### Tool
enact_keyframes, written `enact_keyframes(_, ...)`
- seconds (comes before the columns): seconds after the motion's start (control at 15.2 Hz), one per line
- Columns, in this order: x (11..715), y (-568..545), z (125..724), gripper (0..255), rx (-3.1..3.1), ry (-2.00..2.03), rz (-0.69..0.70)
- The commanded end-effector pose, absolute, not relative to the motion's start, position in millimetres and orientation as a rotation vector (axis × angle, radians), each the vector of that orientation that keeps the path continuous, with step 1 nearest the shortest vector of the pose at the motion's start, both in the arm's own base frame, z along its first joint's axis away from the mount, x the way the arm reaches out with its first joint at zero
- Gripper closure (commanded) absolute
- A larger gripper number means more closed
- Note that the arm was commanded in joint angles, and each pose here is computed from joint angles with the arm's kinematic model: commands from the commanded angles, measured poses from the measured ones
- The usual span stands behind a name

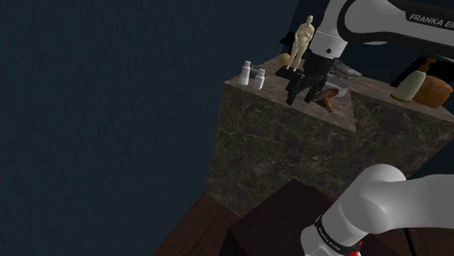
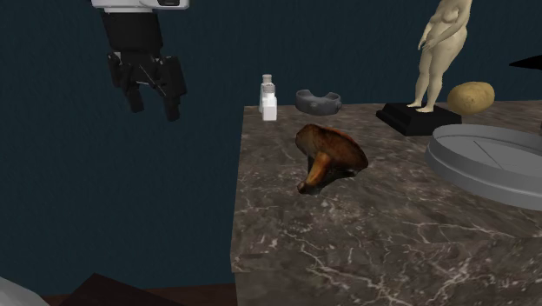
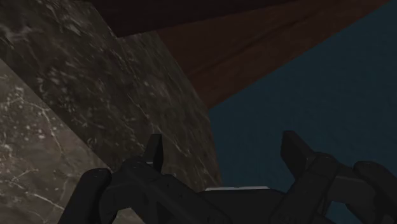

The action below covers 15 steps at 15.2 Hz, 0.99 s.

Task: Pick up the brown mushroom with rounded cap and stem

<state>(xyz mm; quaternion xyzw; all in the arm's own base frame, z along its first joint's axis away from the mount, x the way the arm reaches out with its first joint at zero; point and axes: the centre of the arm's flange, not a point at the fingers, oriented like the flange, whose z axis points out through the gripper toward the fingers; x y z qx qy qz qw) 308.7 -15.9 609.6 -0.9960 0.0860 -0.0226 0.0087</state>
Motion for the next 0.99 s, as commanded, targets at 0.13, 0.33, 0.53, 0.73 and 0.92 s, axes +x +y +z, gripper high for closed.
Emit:
enact_keyframes(0.13,307.3,-38.2,604.3,0,-3.130,0.292,-0.101)
enact_keyframes(0.33,304.6,-71.9,597.3,0,-3.156,0.327,-0.147)
enact_keyframes(0.53,301.4,-105.8,591.4,0,-3.181,0.362,-0.195)
enact_keyframes(0.73,297.6,-139.7,586.5,0,-3.204,0.398,-0.243)
enact_keyframes(0.92,293.2,-173.8,582.5,0,-3.227,0.434,-0.292)
